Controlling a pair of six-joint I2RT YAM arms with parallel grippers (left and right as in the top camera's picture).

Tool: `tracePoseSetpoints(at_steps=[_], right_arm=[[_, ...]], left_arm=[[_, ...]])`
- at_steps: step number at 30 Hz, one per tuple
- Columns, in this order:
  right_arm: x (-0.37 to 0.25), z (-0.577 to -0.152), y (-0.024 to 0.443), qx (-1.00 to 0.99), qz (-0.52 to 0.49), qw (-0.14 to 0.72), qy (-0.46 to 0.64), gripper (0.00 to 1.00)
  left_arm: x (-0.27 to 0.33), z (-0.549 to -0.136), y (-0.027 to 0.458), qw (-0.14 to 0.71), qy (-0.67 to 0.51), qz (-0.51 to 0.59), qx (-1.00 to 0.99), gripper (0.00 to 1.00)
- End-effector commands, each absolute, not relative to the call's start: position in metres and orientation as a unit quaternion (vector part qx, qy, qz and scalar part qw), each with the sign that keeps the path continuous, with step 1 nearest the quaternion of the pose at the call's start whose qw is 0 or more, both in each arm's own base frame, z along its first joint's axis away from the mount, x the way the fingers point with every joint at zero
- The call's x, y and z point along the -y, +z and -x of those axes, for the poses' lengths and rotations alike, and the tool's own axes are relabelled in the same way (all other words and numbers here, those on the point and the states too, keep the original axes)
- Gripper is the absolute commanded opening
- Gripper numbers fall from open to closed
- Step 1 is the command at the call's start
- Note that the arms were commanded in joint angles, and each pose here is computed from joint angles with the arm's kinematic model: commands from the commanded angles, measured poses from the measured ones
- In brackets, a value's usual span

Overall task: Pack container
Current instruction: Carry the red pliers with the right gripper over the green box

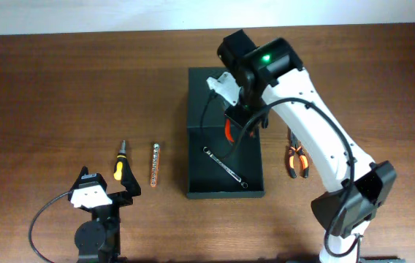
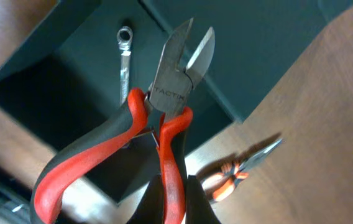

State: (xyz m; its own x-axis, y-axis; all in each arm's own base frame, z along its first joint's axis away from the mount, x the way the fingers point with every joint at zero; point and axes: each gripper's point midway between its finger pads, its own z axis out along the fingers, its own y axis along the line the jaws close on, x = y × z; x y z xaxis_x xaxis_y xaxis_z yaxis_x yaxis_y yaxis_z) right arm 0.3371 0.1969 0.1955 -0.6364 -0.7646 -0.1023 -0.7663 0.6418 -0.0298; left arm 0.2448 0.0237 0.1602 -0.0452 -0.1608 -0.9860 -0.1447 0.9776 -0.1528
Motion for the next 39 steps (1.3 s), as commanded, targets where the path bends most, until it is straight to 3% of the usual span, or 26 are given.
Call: tracePoseSetpoints(at_steps=[1,9,39], right_arm=[[-0.19,-0.342,0.177,-0.887,0.459,0.043,-0.019,0.04],[-0.188,-0.334,0.128,-0.879,0.476,0.01,-0.012,0.04],[-0.218,-0.295,0.048,-0.85,0.526,-0.011,0.023,0.04]], left_arm=[[-0.024,-0.245,0.16,0.684,-0.007,0.108,-0.722,0.99],[-0.024,-0.245,0.16,0.684,-0.007,0.108,-0.722,0.99],[-0.024,-0.245,0.16,0.684,-0.007,0.108,-0.722,0.99]])
